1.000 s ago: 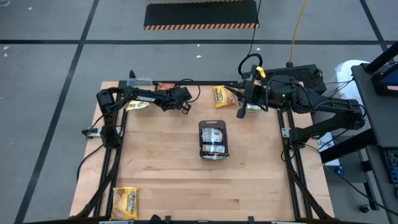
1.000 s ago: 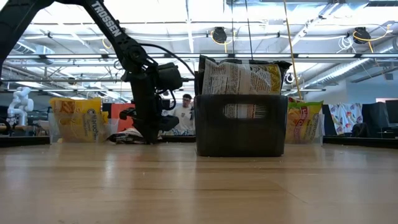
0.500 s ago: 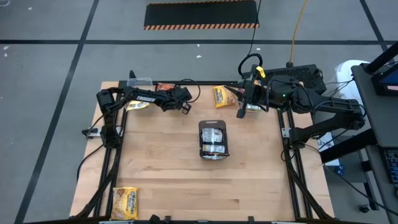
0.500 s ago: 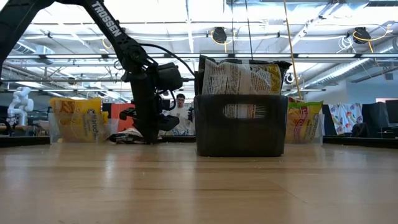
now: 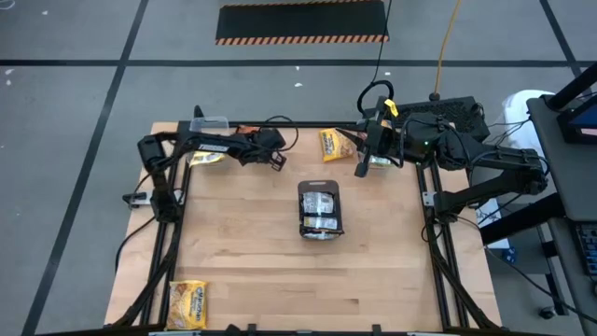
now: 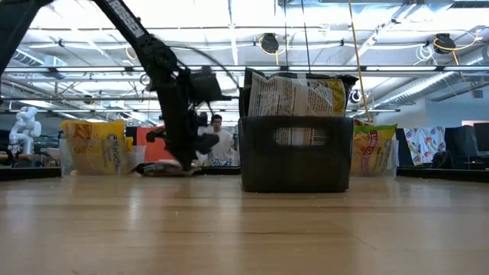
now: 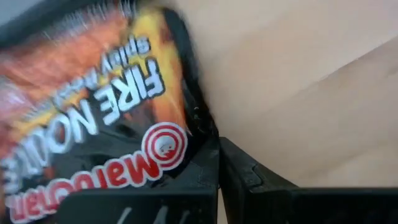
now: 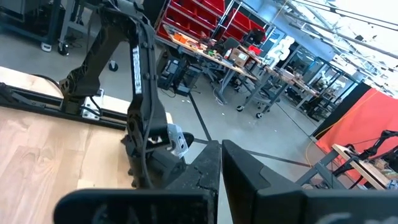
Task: Sort Maruchan noodles
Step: Put the black noodle pack into the black bin
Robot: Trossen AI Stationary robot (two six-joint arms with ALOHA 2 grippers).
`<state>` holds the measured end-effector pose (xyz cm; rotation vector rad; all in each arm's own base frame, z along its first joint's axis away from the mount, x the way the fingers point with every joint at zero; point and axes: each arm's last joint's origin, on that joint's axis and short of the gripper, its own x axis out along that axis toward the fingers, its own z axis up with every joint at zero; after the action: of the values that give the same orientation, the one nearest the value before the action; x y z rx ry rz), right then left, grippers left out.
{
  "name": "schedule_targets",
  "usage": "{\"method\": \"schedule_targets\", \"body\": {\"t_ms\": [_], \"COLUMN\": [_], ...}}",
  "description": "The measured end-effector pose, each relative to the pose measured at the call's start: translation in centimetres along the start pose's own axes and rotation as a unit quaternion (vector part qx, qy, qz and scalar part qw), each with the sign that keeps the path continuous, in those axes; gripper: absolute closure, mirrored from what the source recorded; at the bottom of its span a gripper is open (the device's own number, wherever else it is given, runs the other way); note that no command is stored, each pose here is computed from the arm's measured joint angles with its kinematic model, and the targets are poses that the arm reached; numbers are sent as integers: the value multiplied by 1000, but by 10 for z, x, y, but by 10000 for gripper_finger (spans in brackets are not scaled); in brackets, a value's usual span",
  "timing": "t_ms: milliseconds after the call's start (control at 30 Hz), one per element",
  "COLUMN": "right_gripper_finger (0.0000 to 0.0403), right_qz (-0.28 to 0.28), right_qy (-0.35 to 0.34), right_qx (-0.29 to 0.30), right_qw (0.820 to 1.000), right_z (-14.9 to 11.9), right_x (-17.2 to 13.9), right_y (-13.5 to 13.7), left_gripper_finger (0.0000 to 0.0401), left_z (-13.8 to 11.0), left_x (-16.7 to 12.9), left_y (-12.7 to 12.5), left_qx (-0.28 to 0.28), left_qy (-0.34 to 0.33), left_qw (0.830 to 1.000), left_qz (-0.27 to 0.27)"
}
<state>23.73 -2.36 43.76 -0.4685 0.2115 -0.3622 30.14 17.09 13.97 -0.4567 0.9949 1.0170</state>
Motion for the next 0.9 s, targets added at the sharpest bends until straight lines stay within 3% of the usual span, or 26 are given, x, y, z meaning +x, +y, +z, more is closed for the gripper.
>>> {"method": "schedule_targets", "body": {"t_ms": [300, 600, 900], "right_gripper_finger": [390, 390, 390], "right_qz": [-3, -6, -1], "right_qy": [-6, -12, -9], "right_qx": [2, 8, 21], "right_qw": [1000, 1000, 1000], "right_z": [1, 3, 2], "right_x": [0, 0, 0], "right_y": [-1, -1, -1], "left_gripper_finger": [400, 400, 401], "left_z": [16, 14, 7], "left_x": [-55, -99, -122], "left_y": [15, 35, 47], "left_qx": [-2, -4, 5], "left_qy": [-50, -59, -49], "left_qw": [998, 998, 999], "left_qz": [-24, -26, -23]}}
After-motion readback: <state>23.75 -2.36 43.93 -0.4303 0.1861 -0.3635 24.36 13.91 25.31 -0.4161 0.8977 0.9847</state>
